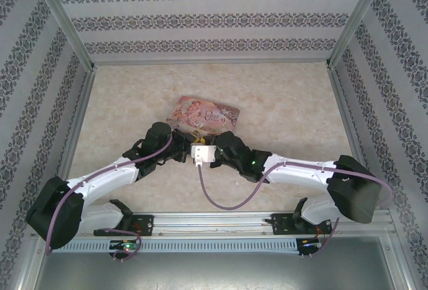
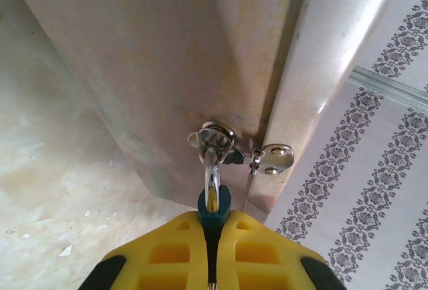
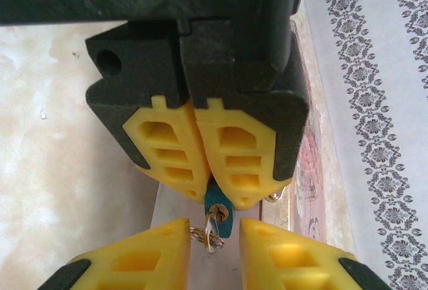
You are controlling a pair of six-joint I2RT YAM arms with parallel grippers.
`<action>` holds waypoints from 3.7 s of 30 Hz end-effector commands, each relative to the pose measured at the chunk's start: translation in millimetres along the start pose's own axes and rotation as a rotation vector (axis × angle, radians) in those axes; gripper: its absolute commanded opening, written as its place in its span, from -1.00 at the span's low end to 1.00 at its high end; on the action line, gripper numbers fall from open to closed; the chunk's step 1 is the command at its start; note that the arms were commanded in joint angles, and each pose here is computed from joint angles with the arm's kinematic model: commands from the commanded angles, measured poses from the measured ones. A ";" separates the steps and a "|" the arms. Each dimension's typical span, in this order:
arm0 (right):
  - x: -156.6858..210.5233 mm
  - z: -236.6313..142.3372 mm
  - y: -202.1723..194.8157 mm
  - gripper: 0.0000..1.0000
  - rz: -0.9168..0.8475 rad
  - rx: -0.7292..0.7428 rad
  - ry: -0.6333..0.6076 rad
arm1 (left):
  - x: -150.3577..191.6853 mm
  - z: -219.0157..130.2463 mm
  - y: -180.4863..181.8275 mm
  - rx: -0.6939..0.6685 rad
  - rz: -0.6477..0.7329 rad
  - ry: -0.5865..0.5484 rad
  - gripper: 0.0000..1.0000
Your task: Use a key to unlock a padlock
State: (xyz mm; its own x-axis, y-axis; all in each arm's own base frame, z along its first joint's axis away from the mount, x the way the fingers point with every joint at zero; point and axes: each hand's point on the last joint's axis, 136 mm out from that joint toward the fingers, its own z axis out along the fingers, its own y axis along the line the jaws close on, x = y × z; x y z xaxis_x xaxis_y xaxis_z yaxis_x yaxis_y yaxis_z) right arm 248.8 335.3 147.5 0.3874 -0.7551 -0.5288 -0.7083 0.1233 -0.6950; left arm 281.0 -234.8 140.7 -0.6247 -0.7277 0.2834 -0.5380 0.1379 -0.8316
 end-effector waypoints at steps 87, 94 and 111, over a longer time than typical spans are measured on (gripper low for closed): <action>9.7 40.8 38.5 -1.00 0.679 0.052 -0.051 | 2.7 30.1 35.9 -0.024 0.013 0.001 -1.00; 16.4 40.1 46.4 -1.00 0.703 0.047 -0.041 | -4.2 27.2 45.9 -0.067 0.020 -0.041 -0.56; 30.6 29.2 54.0 -1.00 0.977 0.050 -0.098 | -32.1 -24.1 42.7 -0.136 0.214 -0.234 0.27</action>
State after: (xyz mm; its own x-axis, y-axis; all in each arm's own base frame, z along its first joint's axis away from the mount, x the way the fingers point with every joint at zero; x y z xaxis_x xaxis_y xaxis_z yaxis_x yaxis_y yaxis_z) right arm 241.6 336.3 73.2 -0.2436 -0.3627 -0.8995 -0.7362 0.6730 -0.0720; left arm 267.0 -212.1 110.4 -0.6036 -0.7901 0.1070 -0.4986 0.2694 -0.8239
